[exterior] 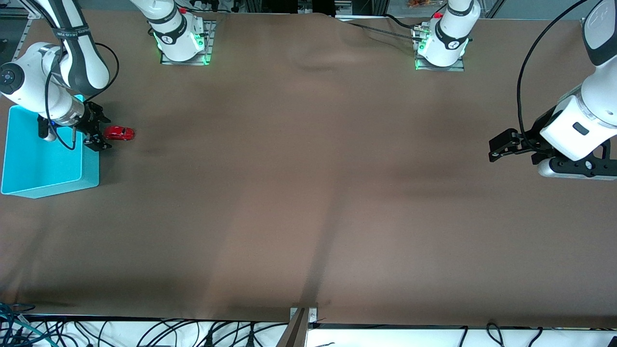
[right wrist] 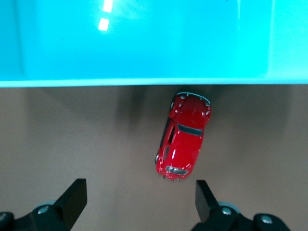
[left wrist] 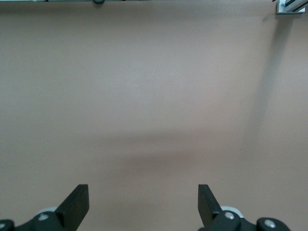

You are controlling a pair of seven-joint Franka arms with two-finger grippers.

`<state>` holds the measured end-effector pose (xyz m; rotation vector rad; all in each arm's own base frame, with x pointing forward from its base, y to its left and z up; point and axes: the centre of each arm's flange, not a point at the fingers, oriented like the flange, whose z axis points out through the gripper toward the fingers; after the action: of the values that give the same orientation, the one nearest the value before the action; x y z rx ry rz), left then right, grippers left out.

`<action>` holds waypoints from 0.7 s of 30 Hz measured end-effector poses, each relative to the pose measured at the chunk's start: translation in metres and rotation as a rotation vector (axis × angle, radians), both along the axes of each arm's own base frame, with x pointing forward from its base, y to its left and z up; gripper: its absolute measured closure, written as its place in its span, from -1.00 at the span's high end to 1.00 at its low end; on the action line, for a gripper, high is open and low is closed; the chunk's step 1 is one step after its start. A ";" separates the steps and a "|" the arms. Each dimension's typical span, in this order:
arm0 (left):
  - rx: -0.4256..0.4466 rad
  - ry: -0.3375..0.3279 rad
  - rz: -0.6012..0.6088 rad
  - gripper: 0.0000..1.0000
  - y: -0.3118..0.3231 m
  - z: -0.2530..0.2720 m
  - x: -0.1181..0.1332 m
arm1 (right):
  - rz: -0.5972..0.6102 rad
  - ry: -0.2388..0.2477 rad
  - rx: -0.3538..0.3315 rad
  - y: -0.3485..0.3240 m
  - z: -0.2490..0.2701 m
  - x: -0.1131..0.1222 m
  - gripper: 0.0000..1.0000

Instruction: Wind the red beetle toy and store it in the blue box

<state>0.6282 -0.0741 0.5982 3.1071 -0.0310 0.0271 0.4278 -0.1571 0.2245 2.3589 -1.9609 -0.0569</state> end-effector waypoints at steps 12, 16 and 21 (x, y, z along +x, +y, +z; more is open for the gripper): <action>-0.001 0.000 -0.008 1.00 -0.004 0.000 0.000 | -0.008 -0.007 -0.018 -0.003 -0.031 -0.012 1.00; -0.001 0.000 -0.009 1.00 -0.003 0.000 0.000 | -0.015 -0.001 -0.019 -0.006 -0.035 -0.015 1.00; -0.002 0.000 -0.012 1.00 -0.005 0.000 -0.001 | -0.030 0.001 -0.022 -0.013 -0.036 -0.018 0.99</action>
<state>0.6275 -0.0789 0.5983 3.1049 -0.0492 0.0269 0.4096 -0.1700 0.1883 2.3157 -1.9859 -0.0373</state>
